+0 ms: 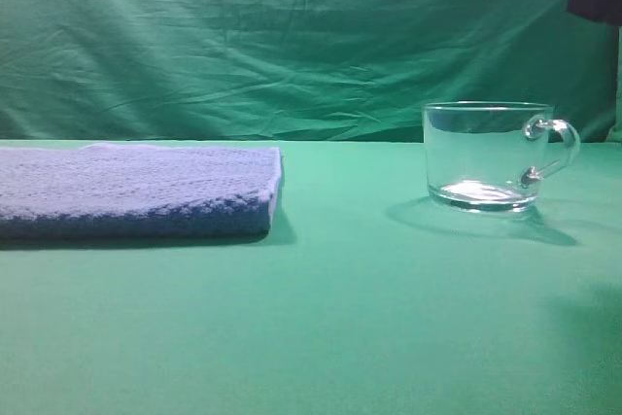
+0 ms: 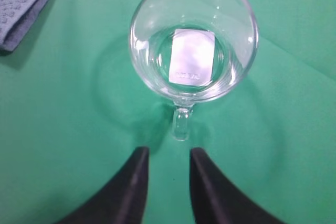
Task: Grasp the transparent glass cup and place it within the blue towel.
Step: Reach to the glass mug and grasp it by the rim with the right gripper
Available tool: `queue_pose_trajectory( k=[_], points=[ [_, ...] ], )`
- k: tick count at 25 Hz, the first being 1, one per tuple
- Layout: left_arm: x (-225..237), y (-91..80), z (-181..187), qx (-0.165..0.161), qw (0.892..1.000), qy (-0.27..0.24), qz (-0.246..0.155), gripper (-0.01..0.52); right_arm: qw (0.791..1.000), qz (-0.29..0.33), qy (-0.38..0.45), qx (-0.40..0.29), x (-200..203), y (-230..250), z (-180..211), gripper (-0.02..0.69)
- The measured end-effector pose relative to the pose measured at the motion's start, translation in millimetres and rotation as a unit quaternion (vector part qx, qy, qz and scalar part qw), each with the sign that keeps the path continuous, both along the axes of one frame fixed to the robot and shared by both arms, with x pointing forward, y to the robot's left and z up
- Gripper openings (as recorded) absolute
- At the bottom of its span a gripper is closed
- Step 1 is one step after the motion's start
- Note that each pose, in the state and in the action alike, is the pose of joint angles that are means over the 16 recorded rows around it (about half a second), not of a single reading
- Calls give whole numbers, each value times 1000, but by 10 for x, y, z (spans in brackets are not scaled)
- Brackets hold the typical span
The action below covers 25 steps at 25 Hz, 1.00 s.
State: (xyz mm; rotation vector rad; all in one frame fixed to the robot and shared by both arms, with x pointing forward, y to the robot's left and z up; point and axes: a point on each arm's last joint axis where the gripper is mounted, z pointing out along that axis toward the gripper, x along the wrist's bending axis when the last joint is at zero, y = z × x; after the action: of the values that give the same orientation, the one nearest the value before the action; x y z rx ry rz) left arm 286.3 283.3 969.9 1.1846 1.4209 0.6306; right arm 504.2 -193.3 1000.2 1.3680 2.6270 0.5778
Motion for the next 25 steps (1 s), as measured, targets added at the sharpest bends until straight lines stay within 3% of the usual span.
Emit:
queue_pose_trajectory(
  k=[4, 13, 17, 25],
  points=[
    [0, 0, 0, 0, 1000, 0, 0, 0, 1000, 3, 8, -5, 110, 35, -192, 522],
    [0, 0, 0, 0, 1000, 0, 0, 0, 1000, 25, 5, -15, 265, 83, -455, 229],
    [0, 0, 0, 0, 1000, 0, 0, 0, 999, 32, -5, -6, 335, 136, -415, 132],
    [0, 0, 0, 0, 1000, 0, 0, 0, 995, 62, -66, 35, 593, 512, -45, 103]
  ],
)
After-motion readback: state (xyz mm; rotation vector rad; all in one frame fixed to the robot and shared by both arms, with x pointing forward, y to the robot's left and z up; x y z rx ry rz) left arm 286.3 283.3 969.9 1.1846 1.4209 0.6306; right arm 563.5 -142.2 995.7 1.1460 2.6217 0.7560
